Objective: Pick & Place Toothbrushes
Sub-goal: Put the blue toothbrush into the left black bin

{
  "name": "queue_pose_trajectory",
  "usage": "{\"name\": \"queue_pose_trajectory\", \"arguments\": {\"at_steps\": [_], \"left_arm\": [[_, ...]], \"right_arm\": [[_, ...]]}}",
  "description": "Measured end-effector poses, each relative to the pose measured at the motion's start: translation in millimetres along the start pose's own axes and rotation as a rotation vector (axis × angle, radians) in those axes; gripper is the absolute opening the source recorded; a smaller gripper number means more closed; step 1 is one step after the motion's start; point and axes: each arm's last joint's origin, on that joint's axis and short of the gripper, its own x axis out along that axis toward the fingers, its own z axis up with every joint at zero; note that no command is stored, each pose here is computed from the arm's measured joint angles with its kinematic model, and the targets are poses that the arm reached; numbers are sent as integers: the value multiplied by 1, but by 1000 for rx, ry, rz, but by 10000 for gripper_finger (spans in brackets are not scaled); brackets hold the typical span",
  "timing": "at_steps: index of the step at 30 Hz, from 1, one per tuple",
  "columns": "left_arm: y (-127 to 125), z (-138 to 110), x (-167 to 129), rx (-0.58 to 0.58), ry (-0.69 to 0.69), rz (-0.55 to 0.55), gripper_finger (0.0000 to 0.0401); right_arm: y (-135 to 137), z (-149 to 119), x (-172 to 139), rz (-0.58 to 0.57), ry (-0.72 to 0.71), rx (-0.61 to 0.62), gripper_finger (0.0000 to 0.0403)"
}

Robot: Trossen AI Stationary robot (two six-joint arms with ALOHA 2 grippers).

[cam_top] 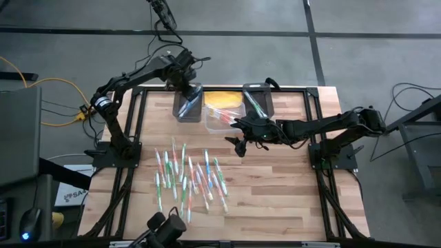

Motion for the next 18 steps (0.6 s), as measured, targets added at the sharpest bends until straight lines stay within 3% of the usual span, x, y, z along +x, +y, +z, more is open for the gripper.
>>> {"name": "queue_pose_trajectory", "arguments": {"at_steps": [18], "left_arm": [[0, -2, 26, 70, -100, 7, 113]], "right_arm": [[0, -1, 0, -3, 9, 12, 291]]}}
